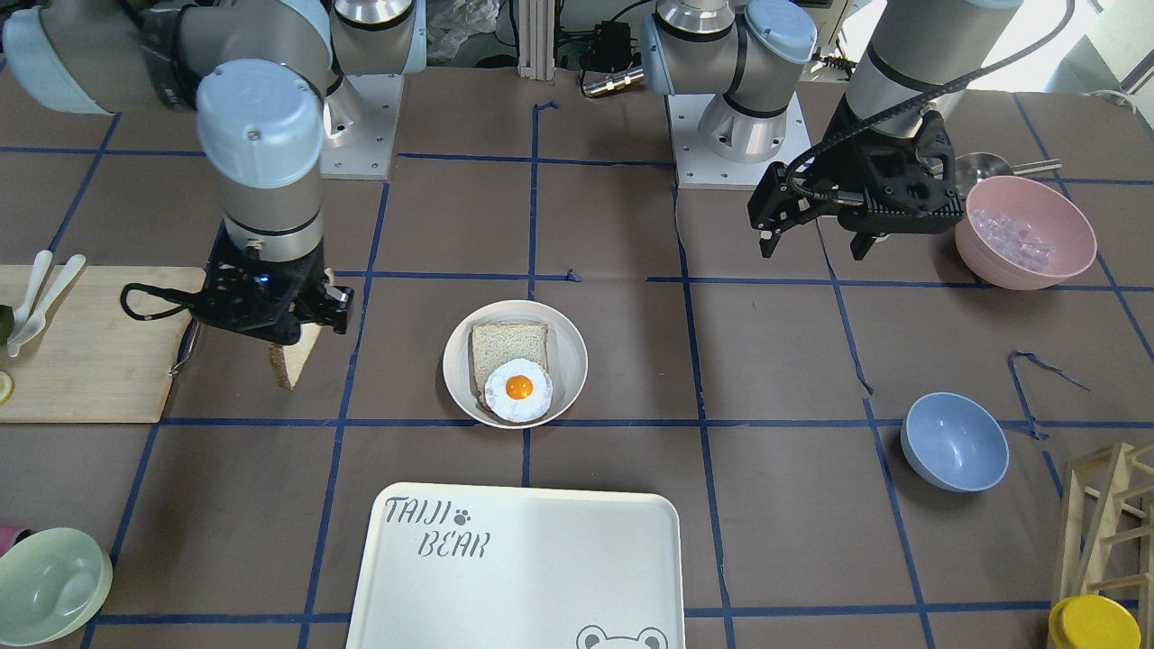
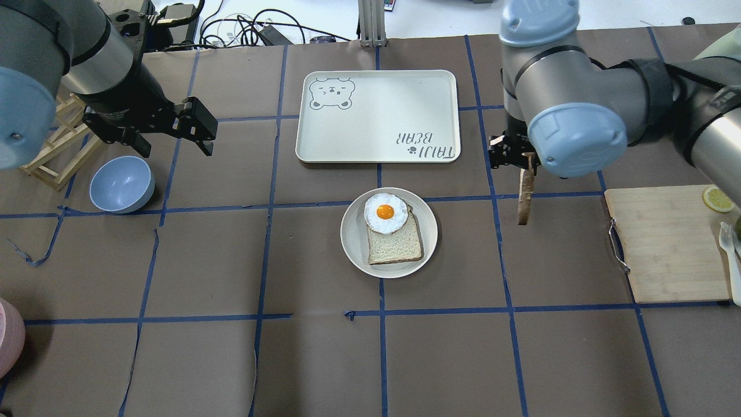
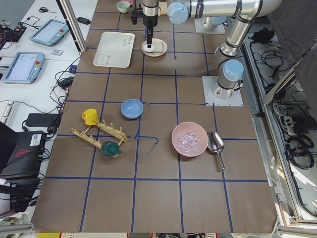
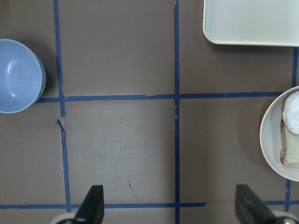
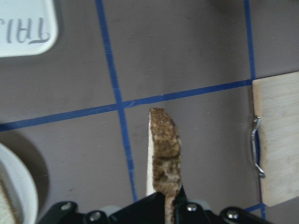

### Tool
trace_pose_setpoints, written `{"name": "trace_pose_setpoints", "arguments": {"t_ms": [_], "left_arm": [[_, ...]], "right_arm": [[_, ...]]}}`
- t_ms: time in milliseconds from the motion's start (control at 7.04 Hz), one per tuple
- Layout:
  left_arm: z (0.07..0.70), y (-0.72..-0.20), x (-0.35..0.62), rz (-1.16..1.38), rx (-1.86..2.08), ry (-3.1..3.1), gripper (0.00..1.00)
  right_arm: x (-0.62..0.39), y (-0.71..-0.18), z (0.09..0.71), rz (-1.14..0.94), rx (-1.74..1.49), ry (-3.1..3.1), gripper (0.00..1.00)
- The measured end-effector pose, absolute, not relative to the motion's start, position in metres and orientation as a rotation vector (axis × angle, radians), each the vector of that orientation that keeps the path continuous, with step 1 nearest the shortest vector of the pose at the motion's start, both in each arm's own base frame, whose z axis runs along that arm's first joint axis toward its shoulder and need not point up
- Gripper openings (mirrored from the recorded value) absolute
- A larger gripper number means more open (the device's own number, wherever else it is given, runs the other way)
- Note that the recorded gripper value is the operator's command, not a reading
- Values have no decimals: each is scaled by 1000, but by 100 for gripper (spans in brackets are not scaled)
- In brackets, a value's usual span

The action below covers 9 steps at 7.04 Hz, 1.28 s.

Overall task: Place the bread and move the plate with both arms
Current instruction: 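Lift the bread slice and carry it over the egg-topped toast plate, then lower the bread slice onto the egg toast and release it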

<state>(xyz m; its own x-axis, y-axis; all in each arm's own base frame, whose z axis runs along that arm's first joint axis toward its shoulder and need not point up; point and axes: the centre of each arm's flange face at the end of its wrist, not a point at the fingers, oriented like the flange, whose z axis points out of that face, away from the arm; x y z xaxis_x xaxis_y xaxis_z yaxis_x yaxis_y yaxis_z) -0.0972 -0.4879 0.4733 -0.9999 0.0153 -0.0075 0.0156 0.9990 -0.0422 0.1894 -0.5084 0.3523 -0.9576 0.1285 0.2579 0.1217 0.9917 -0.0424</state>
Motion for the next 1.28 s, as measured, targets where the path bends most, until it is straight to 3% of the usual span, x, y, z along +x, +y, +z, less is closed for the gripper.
{"name": "trace_pose_setpoints", "arguments": {"t_ms": [568, 1278], "left_arm": [[473, -488, -97, -65, 19, 3135, 100], [473, -488, -97, -67, 24, 3134, 100]], "right_arm": [[341, -494, 320, 203, -46, -2916, 0], [354, -495, 299, 212, -42, -2839, 0]]}}
